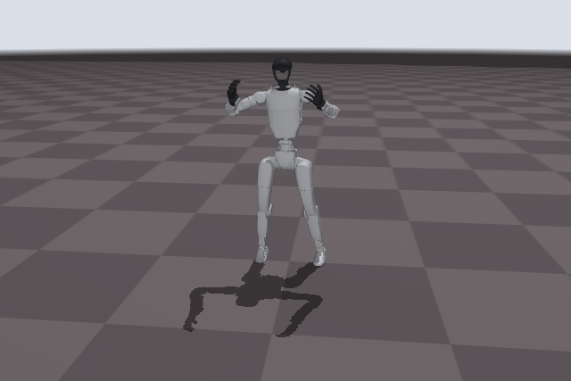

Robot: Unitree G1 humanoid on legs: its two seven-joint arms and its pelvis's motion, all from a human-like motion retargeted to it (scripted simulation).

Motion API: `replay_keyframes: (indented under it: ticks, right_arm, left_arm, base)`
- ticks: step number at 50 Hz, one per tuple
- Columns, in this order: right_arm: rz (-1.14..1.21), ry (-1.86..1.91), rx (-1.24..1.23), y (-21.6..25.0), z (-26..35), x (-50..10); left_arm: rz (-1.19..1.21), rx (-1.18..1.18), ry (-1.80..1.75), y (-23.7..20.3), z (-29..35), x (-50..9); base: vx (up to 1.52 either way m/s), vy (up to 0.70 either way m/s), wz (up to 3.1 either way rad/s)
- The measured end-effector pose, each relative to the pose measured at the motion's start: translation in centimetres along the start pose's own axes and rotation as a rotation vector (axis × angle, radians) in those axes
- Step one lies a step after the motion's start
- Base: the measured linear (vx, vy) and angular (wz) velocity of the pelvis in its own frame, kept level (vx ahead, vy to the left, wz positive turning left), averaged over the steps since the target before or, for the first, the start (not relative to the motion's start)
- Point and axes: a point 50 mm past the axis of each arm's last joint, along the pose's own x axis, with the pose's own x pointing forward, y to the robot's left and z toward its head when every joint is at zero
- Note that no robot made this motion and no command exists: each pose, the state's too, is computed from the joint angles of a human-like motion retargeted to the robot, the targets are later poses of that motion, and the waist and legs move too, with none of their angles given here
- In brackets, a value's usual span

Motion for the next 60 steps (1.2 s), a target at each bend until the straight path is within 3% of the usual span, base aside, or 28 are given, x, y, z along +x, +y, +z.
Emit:
replay_keyframes:
  ticks: [2, 5, 8, 10, 14, 18, 20, 24, 26, 28, 32, 35, 37, 39, 41, 45, 48, 51, 54, 55, 60]
  right_arm:
    - [-0.203, 0.249, -0.018, -4.3, -5.0, -1.0]
    - [-0.565, 0.521, 0.201, -8.7, -10.7, -4.3]
    - [-0.724, 0.583, 0.311, -10.4, -12.2, -6.2]
    - [-0.679, 0.549, 0.215, -10.6, -11.3, -6.1]
    - [-0.303, 0.348, -0.062, -6.6, -6.6, -3.2]
    - [0.178, 0.008, 0.040, 1.5, 0.9, -1.4]
    - [0.422, -0.169, 0.163, 5.6, 5.3, -2.3]
    - [0.827, -0.455, 0.319, 10.2, 12.1, -6.5]
    - [0.880, -0.518, 0.317, 10.5, 13.0, -7.5]
    - [0.791, -0.484, 0.285, 9.7, 12.2, -6.8]
    - [0.364, -0.215, 0.048, 4.0, 6.0, -3.5]
    - [0.021, 0.092, -0.075, -2.2, -0.7, -3.5]
    - [-0.193, 0.310, 0.015, -5.8, -5.2, -5.1]
    - [-0.535, 0.470, 0.230, -8.5, -9.0, -7.5]
    - [-0.759, 0.549, 0.423, -9.8, -11.4, -9.5]
    - [-0.763, 0.506, 0.527, -9.8, -11.7, -9.6]
    - [-0.535, 0.413, 0.538, -7.6, -9.5, -7.6]
    - [-0.221, 0.286, 0.542, -3.3, -5.5, -4.8]
    - [0.236, 0.075, 0.417, 2.0, 0.3, -2.6]
    - [0.298, -0.023, 0.504, 3.8, 2.8, -2.5]
    - [0.810, -0.530, 0.436, 10.5, 13.2, -5.7]
  left_arm:
    - [-0.359, -0.072, 0.071, -6.3, -1.1, -0.3]
    - [-0.802, -0.201, 0.176, -13.8, -2.1, -3.1]
    - [-1.015, -0.205, 0.201, -16.5, -1.9, -5.1]
    - [-0.976, -0.113, 0.150, -15.7, -1.5, -4.7]
    - [-0.534, 0.163, 0.056, -8.0, -0.5, -1.8]
    - [0.086, 0.390, 0.050, 3.7, 1.0, -1.7]
    - [0.435, 0.386, 0.044, 9.5, 1.5, -3.5]
    - [1.037, 0.112, -0.090, 17.2, 2.2, -8.7]
    - [1.169, 0.052, -0.164, 18.6, 3.1, -10.7]
    - [1.172, 0.056, -0.209, 18.7, 4.0, -11.6]
    - [0.882, 0.063, -0.181, 14.9, 3.7, -9.1]
    - [0.491, -0.015, -0.094, 8.3, 1.7, -5.2]
    - [0.103, 0.101, 0.039, 2.2, 0.2, -3.3]
    - [-0.135, -0.167, 0.084, -4.5, -1.5, -3.2]
    - [-0.450, -0.247, 0.172, -10.0, -2.2, -4.4]
    - [-0.847, -0.229, 0.192, -14.6, -1.8, -6.4]
    - [-0.712, -0.042, 0.102, -11.8, -1.2, -4.6]
    - [-0.356, 0.185, 0.038, -5.3, -0.3, -2.4]
    - [0.054, 0.350, 0.040, 2.7, 0.7, -2.2]
    - [0.228, 0.346, 0.034, 5.5, 1.0, -2.7]
    - [0.964, 0.085, -0.042, 16.2, 1.4, -8.0]
  base:
    - [0.00, 0.00, 0.00]
    - [0.00, 0.00, 0.00]
    - [0.00, 0.00, 0.00]
    - [0.00, 0.00, 0.00]
    - [0.00, 0.00, 0.00]
    - [0.00, 0.00, 0.00]
    - [0.00, 0.00, 0.00]
    - [0.00, 0.00, 0.00]
    - [0.00, 0.00, 0.00]
    - [0.00, 0.00, 0.00]
    - [0.00, 0.00, 0.00]
    - [0.00, 0.00, 0.00]
    - [0.00, 0.00, 0.00]
    - [0.00, 0.00, 0.00]
    - [0.00, 0.00, 0.00]
    - [0.00, 0.00, 0.00]
    - [0.00, 0.00, 0.00]
    - [0.00, 0.00, 0.00]
    - [0.00, 0.00, 0.00]
    - [0.00, 0.00, 0.00]
    - [-0.01, 0.02, -0.02]
